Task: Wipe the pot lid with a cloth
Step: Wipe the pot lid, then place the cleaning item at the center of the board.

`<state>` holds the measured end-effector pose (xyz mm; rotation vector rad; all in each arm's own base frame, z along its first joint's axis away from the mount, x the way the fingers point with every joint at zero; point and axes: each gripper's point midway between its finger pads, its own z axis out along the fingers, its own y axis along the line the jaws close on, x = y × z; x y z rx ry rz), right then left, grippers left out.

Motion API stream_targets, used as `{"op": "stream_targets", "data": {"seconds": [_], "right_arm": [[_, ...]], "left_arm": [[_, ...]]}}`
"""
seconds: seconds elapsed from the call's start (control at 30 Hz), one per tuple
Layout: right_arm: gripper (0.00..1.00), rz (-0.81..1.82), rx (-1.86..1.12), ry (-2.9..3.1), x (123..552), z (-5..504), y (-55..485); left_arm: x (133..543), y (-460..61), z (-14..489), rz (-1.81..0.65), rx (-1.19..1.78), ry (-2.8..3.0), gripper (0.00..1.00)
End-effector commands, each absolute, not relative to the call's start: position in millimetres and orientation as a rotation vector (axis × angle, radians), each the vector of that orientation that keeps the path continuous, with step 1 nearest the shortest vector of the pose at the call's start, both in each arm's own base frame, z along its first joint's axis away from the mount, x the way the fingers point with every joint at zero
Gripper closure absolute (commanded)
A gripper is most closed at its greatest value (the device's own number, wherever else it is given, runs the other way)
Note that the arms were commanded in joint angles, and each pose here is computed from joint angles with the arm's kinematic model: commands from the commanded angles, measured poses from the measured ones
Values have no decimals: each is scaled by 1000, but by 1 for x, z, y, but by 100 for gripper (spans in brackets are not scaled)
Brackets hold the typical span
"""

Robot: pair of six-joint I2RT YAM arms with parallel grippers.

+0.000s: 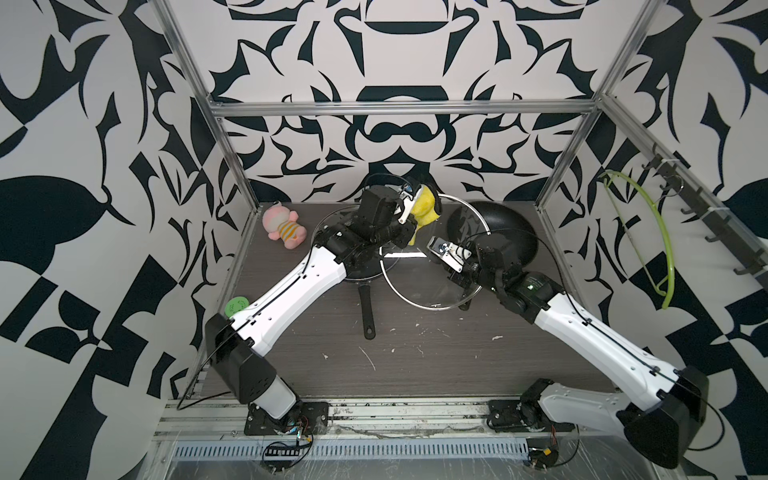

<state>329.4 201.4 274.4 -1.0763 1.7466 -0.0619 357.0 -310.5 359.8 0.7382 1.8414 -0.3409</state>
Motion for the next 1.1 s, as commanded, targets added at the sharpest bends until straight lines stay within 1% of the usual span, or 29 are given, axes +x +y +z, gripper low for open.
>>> {"op": "stream_targets", "data": {"seconds": [0.0, 0.13, 0.27, 0.5, 0.67, 0.9, 1.07], "right_arm": [[100, -46, -686, 1569, 359, 385, 183], [100, -60, -515, 1658, 380, 388, 160], [100, -76, -368, 1715, 396, 390, 140], [100, -96, -166, 1755, 417, 397, 99], [100, -91, -89, 1770, 426, 396, 80], [100, -74, -35, 1877, 440, 375, 61], [100, -68, -16, 1931, 448, 359, 54]], "left_arm": [[346, -297, 399, -411, 618, 1715, 100], [326, -294, 390, -488, 635, 1674, 100], [315, -295, 360, -549, 642, 1731, 100], [301, -320, 271, -608, 679, 1969, 100], [294, -348, 216, -644, 722, 2101, 100], [305, -362, 142, -574, 715, 2320, 100], [306, -373, 102, -563, 737, 2430, 99]]}}
